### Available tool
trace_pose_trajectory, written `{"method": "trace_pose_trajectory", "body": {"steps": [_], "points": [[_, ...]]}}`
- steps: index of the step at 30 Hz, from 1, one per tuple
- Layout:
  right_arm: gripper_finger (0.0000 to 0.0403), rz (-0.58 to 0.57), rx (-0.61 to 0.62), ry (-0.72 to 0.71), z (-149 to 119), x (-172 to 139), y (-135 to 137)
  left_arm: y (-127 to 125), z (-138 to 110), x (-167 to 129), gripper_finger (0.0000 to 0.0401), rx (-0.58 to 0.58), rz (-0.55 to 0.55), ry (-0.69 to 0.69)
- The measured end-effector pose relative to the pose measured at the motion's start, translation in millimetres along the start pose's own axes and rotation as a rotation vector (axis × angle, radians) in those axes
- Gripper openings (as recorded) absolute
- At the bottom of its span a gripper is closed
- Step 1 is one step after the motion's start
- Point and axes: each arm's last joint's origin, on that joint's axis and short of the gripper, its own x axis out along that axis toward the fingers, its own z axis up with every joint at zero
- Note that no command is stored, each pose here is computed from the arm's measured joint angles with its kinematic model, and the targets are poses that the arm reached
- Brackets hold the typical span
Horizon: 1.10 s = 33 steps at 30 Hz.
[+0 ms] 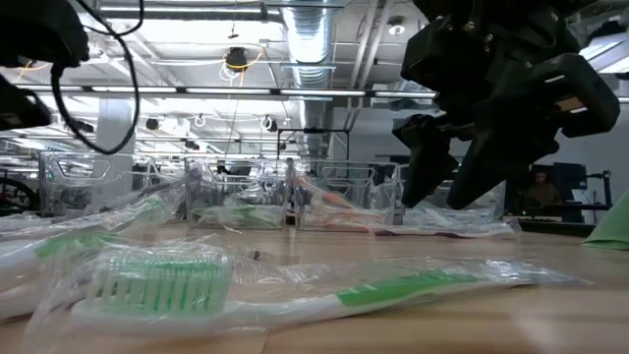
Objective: Pick & Place Toothbrushes
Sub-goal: Put the violet toothbrush into the left transparent bin
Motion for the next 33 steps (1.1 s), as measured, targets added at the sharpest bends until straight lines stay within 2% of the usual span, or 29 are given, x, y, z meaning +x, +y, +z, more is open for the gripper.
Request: {"method": "trace_pose_trajectory", "body": {"steps": [2,14,18,24,33], "points": [[0.0260,-0.002,0.006,0.000,-0.2,0.0,-0.9,-1.4,-1.9,-0.1,0.0120,-0.059,-0.017,0.024],[0.0260,-0.003,0.012,-0.004,0.2,-0.2,-1.6,-1.8,-8.1,1.5,0.0132,-0.096,-0.015,0.036],[0.0260,-0.004,0.011,-0.016,1.5,-0.2,-1.6,3.3,-12.2,5.6,0.0156,-0.154,0.002,0.060],[0.0260,-0.006,0.010,-0.051,4.8,-0.5,-1.9,22.3,-28.7,19.6,0.0206,-0.296,0.056,0.177],[0.0260,-0.008,0.009,-0.085,8.1,-0.7,-2.1,34.6,-37.7,27.6,0.0259,-0.335,0.098,0.203]]}}
